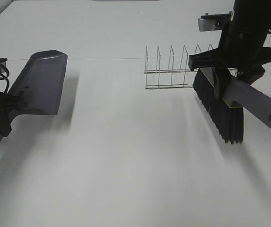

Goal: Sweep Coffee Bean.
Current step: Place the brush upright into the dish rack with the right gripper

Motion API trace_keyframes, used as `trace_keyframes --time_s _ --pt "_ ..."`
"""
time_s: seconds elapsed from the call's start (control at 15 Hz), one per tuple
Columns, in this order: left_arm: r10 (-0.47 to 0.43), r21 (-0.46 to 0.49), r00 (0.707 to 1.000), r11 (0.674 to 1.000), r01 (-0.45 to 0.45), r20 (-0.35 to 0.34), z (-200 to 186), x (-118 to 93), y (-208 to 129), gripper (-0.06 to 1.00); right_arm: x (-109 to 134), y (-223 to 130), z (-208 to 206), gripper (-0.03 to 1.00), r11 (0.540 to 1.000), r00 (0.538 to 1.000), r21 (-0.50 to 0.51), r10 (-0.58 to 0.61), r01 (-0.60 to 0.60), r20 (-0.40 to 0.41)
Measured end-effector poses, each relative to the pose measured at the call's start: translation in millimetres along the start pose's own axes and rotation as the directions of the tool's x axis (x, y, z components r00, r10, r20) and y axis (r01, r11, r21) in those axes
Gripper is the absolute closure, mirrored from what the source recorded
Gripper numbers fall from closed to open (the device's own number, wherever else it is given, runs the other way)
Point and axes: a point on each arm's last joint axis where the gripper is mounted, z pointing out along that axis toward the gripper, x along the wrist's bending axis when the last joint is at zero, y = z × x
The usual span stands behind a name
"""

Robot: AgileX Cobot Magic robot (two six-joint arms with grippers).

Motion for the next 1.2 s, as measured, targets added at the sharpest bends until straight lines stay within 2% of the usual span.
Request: trace_keyframes --time_s 0.33,1.0,1.2 --pt "0.000 -0.008 1.000 1.000 0.000 0.000 0.0 0.0 0.7 0.62 5.6 23.3 33.2 0.61 0.998 0.999 0.055 0.029 -0.030 0.023" --pt "0.001 -0.011 1.000 1.000 -0.001 -0.001 0.0 0.1 1.0 0.62 17.4 93.1 48.0 0.61 0.997 0.998 -0.072 0.028 -0.024 0.057" --pt "0.001 -0.011 1.000 1.000 -0.001 -0.001 0.0 0.1 1.0 0.62 15.1 117.5 52.2 0.61 0.990 0.997 -0.125 0.064 -0.059 0.040"
